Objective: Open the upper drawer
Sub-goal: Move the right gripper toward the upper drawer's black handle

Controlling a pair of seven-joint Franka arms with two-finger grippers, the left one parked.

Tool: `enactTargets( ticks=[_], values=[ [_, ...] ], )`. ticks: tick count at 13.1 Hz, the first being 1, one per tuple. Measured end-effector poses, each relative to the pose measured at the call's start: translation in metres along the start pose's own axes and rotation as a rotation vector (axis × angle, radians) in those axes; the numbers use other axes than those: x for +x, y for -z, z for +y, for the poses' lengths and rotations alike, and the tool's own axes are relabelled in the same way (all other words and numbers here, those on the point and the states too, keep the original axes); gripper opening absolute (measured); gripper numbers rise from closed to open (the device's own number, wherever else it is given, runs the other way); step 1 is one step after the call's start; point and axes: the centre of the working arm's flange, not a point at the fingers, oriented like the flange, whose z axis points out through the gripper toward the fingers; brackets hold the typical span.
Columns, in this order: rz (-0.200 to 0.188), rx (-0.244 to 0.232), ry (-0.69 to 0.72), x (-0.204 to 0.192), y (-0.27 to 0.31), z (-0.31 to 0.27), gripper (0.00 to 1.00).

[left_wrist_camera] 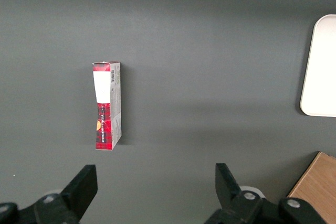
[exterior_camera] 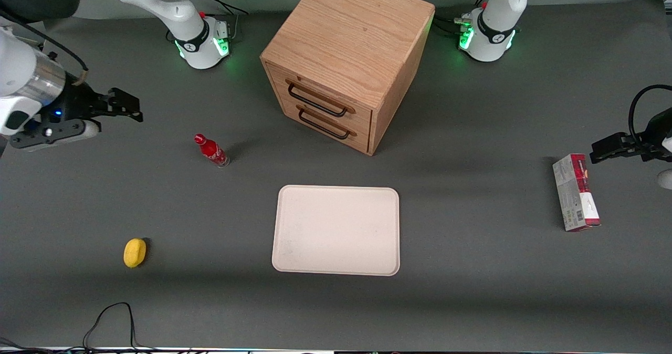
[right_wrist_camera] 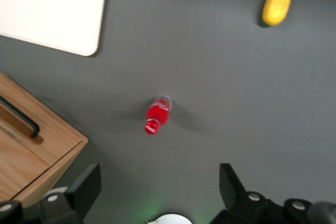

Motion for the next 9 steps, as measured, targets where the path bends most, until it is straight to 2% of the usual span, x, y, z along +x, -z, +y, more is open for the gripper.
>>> enactTargets(
  ticks=[4, 9],
  values=[
    [-0.022, 0.018, 0.120, 0.038, -0.019, -0.075, 1.00],
    [-0.074, 0.026, 0.266, 0.069, -0.062, -0.158, 1.00]
  ],
)
